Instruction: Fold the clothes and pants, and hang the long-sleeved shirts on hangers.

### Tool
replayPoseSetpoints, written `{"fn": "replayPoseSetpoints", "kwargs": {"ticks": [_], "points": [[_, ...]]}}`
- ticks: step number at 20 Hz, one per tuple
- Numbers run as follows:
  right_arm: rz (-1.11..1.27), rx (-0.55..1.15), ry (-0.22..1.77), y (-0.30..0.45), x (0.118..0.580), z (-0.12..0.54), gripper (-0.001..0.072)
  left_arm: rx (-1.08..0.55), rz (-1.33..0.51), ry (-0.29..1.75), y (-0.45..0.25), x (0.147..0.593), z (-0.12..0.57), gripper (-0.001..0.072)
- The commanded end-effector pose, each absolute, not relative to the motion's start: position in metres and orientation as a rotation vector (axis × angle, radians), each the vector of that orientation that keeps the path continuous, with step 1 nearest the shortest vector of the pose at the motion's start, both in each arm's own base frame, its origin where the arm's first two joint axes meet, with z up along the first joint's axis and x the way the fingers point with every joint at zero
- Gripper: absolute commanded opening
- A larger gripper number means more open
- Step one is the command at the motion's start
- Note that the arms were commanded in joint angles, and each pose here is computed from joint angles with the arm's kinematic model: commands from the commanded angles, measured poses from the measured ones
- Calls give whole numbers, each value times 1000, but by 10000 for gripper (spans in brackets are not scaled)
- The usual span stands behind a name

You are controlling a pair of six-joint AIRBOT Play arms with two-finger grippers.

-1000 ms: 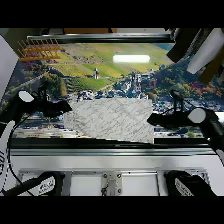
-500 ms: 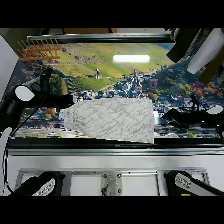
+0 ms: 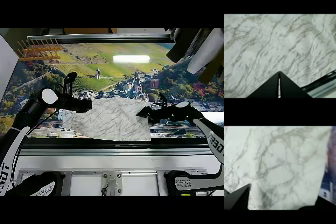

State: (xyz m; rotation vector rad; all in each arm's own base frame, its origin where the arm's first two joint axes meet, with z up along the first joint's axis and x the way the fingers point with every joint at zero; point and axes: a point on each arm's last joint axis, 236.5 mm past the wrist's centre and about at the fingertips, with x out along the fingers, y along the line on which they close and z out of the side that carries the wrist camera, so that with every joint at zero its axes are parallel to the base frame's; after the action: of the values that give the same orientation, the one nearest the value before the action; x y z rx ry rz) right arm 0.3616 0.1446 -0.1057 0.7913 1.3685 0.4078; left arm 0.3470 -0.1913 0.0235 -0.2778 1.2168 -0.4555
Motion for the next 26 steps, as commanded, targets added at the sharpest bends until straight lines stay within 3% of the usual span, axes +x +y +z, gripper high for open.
{"fn": "replayPoseSetpoints", "kwargs": {"ticks": [1,2,3,7,11,13,17,21,26], "points": [[436,746,1312,181,378,-103,284,-281,-455,1260,-197,341,14,23],[438,734,1302,184,381,-102,102,-281,-455,1260,-197,341,14,22],[440,728,1292,183,384,-99,9,-281,-455,1261,-197,341,14,22],[346,669,1117,117,434,-45,9,-277,-458,1276,-197,338,13,23],[-21,657,839,-64,460,47,9,-281,-455,1276,-197,338,13,22],[-223,685,718,-154,433,78,9,-284,-453,1275,-197,338,13,22],[-627,784,642,-279,330,85,8,-285,-453,1275,-197,338,13,22],[-831,919,739,-281,242,40,9,-285,-453,1275,-197,338,13,22],[-675,1076,1175,-158,189,-35,9,-290,-448,1249,-197,344,15,22]]}}
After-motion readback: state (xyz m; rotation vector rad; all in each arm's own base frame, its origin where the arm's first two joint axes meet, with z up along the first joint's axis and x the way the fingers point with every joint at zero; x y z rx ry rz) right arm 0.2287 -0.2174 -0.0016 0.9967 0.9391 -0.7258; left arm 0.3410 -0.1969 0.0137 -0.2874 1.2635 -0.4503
